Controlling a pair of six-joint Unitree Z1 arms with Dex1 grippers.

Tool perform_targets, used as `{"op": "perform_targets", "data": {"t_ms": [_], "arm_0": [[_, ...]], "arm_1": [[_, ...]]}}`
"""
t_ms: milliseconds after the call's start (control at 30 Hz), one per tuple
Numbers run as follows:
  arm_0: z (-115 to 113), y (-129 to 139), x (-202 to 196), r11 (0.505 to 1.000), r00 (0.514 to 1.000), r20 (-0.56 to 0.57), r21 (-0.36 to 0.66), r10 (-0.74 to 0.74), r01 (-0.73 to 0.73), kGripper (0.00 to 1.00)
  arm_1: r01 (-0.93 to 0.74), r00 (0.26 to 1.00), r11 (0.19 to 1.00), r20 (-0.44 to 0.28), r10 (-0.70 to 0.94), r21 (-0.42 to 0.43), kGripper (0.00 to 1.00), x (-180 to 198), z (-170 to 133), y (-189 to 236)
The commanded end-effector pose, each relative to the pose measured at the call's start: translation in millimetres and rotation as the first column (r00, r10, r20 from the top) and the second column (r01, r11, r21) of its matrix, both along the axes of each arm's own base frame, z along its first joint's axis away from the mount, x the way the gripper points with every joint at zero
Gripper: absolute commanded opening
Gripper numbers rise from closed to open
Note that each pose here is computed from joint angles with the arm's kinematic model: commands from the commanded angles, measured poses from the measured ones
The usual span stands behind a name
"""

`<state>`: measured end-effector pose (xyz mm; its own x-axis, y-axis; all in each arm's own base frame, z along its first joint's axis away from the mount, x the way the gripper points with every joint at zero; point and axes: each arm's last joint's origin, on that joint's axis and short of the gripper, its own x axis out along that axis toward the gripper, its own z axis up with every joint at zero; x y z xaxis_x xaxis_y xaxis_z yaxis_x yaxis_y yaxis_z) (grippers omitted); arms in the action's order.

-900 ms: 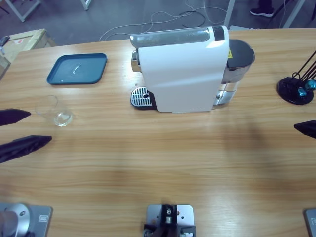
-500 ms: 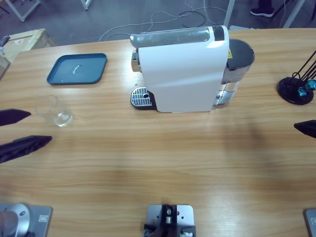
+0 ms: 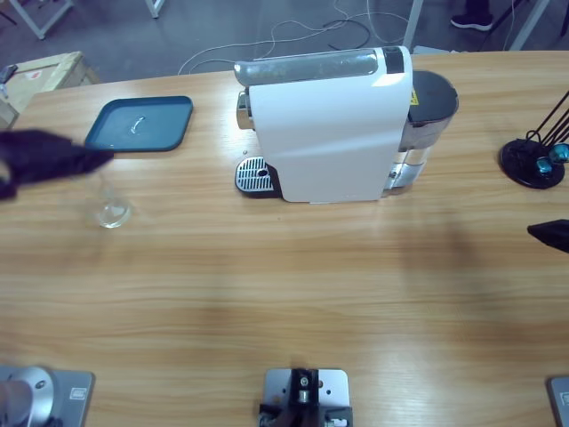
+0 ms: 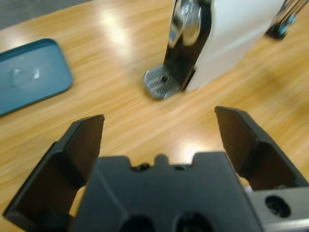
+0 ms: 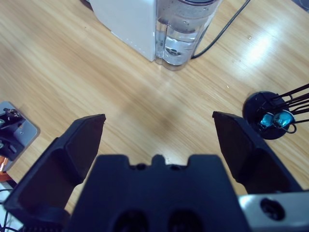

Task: Pour coffee

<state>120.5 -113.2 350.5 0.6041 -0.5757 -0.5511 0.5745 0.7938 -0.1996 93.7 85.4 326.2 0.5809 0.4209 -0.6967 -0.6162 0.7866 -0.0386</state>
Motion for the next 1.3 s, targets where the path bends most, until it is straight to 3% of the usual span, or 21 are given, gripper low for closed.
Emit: {"op": "perform_targets", "data": {"t_ms": [33, 233, 500, 633, 733, 933, 1300], "arm_0": [[6, -48, 89, 0.950, 0.942, -0.323, -0.253, 0.095, -0.183, 0.977], [-25, -70, 142, 0.880, 0.850, -0.526, -0.383, 0.042, -0.280, 0.968], [-51, -88, 169, 0.894, 0.796, -0.606, -0.364, -0.014, -0.261, 0.953], [-52, -97, 180, 0.884, 0.797, -0.599, -0.412, -0.078, -0.223, 0.811], [-53, -103, 183, 0.877, 0.790, -0.598, -0.444, -0.137, -0.184, 0.628], [-52, -104, 174, 0.871, 0.779, -0.595, -0.471, -0.198, -0.139, 0.007], [-27, -99, 161, 0.845, 0.826, -0.512, -0.528, -0.234, -0.088, 0.000]], "arm_1": [[0.007, 0.999, 0.999, -0.033, -0.009, -0.043, 1.000, 0, -12, 1], [0.009, 0.999, 0.998, -0.036, -0.011, -0.054, 1.000, 2, -13, 2], [0.012, 0.999, 0.998, -0.029, -0.014, -0.054, 1.000, 0, -12, 0], [0.013, 0.999, 0.998, -0.034, -0.015, -0.061, 1.000, 2, -12, 2], [0.014, 0.999, 0.998, -0.034, -0.016, -0.063, 1.000, 2, -13, 2], [0.014, 0.999, 0.998, -0.035, -0.016, -0.064, 1.000, 3, -13, 3], [0.014, 0.999, 0.997, -0.033, -0.016, -0.071, 1.000, 3, -13, 3]]}}
